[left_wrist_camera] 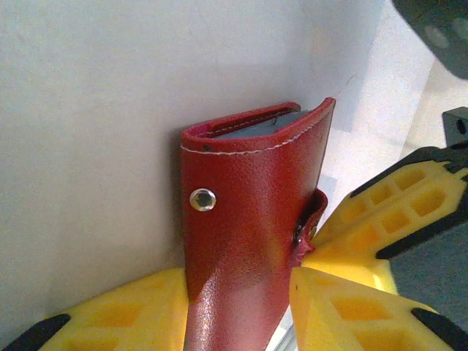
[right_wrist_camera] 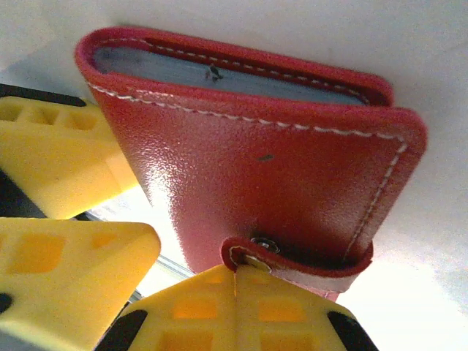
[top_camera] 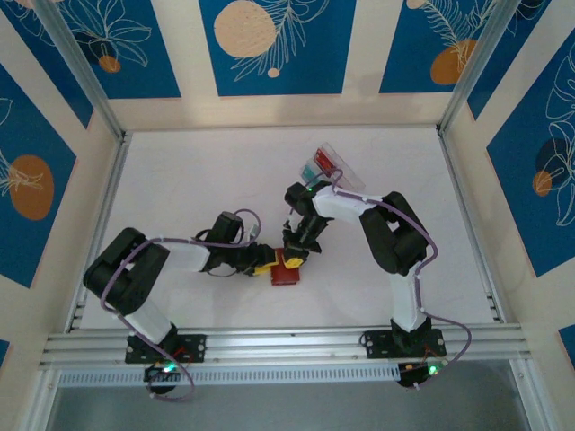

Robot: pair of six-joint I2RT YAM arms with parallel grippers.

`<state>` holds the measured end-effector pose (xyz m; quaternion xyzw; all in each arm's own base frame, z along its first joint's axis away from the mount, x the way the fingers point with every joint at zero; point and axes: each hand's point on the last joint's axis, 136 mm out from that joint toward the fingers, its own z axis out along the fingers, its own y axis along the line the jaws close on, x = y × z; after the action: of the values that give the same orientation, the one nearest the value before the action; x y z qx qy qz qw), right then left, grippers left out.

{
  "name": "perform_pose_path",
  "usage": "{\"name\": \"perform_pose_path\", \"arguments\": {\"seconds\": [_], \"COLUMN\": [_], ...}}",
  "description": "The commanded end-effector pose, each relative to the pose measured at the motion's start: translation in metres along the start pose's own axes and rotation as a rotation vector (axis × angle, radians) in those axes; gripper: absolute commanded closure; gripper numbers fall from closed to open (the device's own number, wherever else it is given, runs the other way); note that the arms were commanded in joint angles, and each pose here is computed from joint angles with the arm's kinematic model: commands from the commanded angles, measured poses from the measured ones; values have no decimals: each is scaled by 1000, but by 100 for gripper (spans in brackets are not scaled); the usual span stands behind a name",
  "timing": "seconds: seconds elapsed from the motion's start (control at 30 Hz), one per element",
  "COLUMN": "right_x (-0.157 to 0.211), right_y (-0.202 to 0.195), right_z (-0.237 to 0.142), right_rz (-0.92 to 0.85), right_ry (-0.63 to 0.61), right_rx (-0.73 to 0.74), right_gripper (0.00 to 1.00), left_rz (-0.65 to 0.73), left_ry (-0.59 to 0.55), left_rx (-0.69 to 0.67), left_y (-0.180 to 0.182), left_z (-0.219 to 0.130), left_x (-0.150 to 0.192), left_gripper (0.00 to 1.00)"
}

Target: Put the credit cards into the card holder

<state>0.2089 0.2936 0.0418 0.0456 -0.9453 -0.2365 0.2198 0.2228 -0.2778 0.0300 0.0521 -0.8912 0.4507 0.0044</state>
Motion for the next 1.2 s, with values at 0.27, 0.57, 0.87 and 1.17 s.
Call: {"name": "perform_pose_path", "arguments": {"seconds": [0.27, 0.57, 0.87, 1.17], "right_x": [1, -6, 0, -1], "right_y": [-14, -21, 19, 17], "right_z": [14, 20, -25, -26], "right_rz": [36, 47, -36, -26], "right_ry": [16, 12, -31, -16], "right_rx": [-4, -9, -159, -190], "right_gripper": [100, 100, 100, 100], "left_rz": [49, 69, 121, 167], "left_ry": [3, -20, -95, -98], "left_rx": [-47, -67, -102, -90], "left_y": [16, 10, -14, -30], "left_z": [20, 9, -22, -22], "left_x": [8, 7, -2, -11], "left_gripper": [60, 60, 62, 80]}}
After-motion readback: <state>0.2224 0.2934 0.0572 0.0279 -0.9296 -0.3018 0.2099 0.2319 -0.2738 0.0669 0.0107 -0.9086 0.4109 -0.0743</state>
